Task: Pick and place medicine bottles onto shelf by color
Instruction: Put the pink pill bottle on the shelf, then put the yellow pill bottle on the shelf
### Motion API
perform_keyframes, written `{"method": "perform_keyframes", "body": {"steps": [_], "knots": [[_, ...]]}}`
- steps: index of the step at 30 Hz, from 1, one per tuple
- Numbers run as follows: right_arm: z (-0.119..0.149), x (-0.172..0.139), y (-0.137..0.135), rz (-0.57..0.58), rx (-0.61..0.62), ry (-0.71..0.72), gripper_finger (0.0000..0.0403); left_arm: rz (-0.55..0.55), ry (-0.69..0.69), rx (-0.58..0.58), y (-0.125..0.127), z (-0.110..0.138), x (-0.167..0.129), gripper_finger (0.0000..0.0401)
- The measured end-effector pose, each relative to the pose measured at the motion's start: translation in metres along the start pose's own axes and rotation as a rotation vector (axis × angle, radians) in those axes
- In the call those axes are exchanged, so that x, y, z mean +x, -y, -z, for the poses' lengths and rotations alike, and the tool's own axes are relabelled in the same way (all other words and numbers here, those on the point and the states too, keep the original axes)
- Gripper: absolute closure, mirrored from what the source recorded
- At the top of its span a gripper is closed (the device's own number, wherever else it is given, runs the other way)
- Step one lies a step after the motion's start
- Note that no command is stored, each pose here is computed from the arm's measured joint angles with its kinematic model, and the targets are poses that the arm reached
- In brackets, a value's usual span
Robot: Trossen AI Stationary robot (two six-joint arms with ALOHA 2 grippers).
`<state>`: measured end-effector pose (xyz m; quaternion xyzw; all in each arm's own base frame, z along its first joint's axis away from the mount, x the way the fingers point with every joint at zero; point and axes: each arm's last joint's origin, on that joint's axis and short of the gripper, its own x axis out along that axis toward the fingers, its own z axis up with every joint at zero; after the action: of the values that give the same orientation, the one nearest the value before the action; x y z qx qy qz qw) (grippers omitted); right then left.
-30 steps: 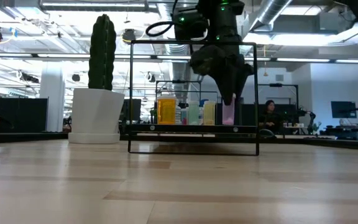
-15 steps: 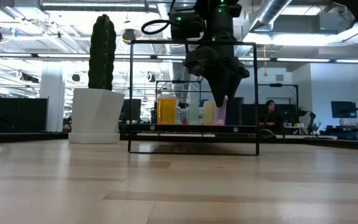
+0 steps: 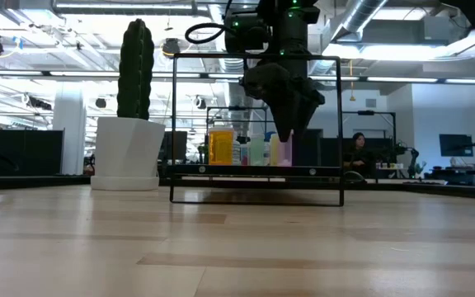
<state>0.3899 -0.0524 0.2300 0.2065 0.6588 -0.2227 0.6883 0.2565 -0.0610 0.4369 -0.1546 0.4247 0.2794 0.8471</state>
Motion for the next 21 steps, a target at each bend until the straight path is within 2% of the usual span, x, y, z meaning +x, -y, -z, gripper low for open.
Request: {"method": "perform_keyframes", "body": {"steps": [5, 12, 17, 21], "knots": [[0.007, -0.020, 0.004, -0.016, -0.012, 0.032, 0.0175, 0.000, 0.000, -0.016, 0.000, 0.000, 0.000, 0.0187], [0.027, -0.074, 0.012, -0.073, -0.019, 0.202, 0.0191, 0.014, -0.016, -0.058, 0.000, 0.001, 0.000, 0.0187], [0.049, -0.113, 0.021, -0.051, -0.024, 0.340, 0.0200, 0.070, -0.093, -0.129, 0.005, 0.007, -0.002, 0.0187], [0.070, -0.138, 0.026, -0.039, -0.067, 0.420, 0.0204, 0.110, -0.189, -0.218, 0.017, 0.022, -0.003, 0.0187]]}}
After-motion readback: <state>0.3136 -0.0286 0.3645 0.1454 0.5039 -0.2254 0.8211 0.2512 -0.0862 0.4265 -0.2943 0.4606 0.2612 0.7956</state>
